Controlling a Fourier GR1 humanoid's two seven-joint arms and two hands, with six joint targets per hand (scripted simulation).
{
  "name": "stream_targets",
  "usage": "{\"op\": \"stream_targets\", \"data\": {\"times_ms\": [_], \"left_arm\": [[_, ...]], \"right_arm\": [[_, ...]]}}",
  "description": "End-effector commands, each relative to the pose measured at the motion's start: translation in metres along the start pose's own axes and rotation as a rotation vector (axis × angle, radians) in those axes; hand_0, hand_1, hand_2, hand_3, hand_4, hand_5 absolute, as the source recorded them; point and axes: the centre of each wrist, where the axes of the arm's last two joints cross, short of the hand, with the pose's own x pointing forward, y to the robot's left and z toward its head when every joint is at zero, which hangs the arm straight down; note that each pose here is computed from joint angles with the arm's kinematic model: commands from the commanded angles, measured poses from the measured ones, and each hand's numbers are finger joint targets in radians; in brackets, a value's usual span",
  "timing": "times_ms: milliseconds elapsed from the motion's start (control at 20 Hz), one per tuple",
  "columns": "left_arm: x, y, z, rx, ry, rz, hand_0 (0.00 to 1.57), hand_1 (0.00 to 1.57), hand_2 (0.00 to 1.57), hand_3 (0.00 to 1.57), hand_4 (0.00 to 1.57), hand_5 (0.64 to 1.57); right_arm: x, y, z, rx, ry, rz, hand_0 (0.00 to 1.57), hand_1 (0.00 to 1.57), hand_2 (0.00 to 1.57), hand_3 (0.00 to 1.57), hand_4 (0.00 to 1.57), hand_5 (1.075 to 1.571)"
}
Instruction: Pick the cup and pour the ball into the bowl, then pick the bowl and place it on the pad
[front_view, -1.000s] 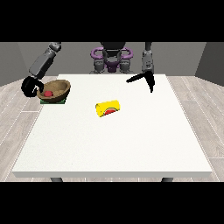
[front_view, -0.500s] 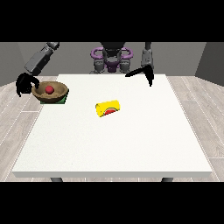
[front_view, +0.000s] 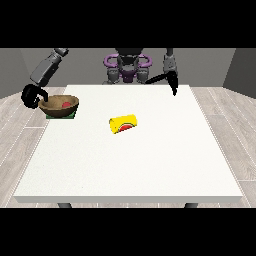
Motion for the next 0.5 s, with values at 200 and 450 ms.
{"op": "stream_targets", "data": {"times_ms": [200, 450], "left_arm": [[0.011, 0.002, 0.009, -0.004, 0.007, 0.012, 0.0, 0.0, 0.0, 0.0, 0.0, 1.565], [0.033, 0.008, 0.003, 0.016, -0.072, 0.002, 0.0, 0.0, 0.0, 0.0, 0.0, 1.566]], "right_arm": [[0.005, -0.034, 0.019, -0.148, 0.07, 0.164, 1.57, 1.57, 1.49, 1.15, 0.0, 1.554], [0.062, -0.04, 0.008, -0.185, -0.011, 0.162, 0.0, 0.0, 0.43, 0.33, 0.0, 1.481]]}}
